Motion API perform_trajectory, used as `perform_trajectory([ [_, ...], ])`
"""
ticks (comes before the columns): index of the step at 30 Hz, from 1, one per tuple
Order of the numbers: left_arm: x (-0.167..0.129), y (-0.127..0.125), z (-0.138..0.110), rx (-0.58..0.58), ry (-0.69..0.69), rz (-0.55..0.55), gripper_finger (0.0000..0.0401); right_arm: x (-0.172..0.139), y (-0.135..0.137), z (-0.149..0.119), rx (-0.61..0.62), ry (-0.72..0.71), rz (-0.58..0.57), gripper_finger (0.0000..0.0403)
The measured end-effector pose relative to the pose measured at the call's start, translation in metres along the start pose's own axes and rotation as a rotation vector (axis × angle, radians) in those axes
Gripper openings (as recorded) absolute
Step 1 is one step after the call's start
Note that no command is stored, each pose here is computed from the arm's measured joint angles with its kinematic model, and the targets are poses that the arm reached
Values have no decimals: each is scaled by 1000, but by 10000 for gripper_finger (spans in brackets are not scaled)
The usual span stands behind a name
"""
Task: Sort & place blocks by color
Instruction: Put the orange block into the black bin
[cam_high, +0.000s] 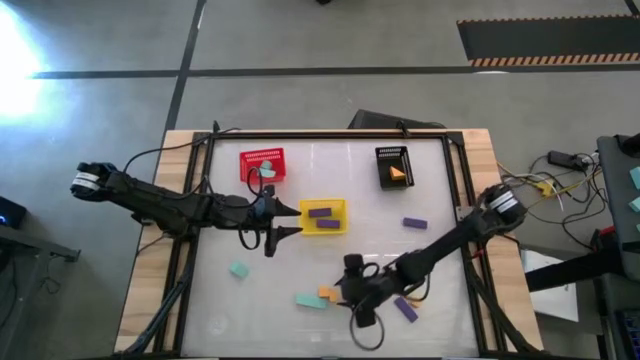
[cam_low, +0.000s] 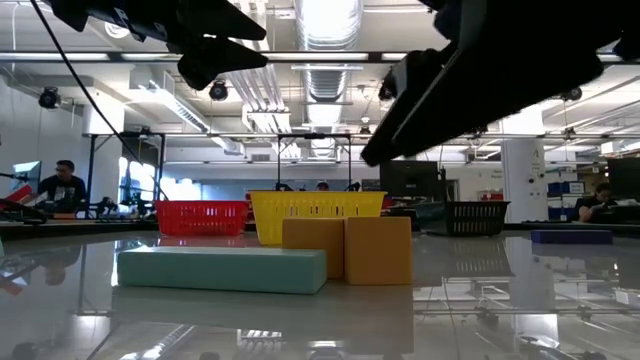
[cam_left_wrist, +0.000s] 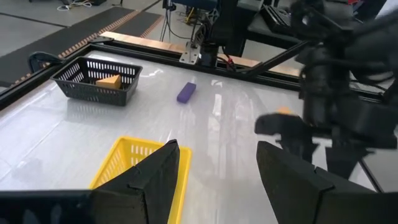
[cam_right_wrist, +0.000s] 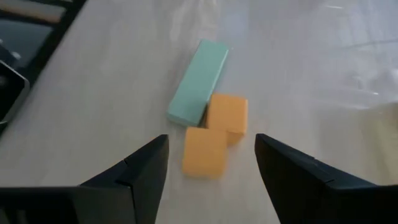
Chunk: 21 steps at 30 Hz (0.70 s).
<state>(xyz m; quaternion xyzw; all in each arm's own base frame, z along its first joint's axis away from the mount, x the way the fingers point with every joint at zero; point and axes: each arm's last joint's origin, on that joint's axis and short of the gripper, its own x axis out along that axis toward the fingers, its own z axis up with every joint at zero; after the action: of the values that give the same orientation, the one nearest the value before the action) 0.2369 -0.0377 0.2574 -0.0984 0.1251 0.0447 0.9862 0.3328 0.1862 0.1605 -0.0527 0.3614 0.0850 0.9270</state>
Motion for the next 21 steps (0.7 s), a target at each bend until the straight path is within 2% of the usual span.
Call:
perform_trajectory([
  [7,0,0,0,0,0,0,200,18,8,15,37,155,-47,242],
  [11,0,0,0,1,1,0,200,30,10,11,55,257,-87,242],
  [14,0,0,-1,1,1,0,200,39,12,11,60,273,-78,241],
  [18,0,0,0,1,0,0,200,41,5,12,94,276,-82,220],
  [21,-1,0,0,1,0,0,200,41,2,13,107,272,-90,185],
])
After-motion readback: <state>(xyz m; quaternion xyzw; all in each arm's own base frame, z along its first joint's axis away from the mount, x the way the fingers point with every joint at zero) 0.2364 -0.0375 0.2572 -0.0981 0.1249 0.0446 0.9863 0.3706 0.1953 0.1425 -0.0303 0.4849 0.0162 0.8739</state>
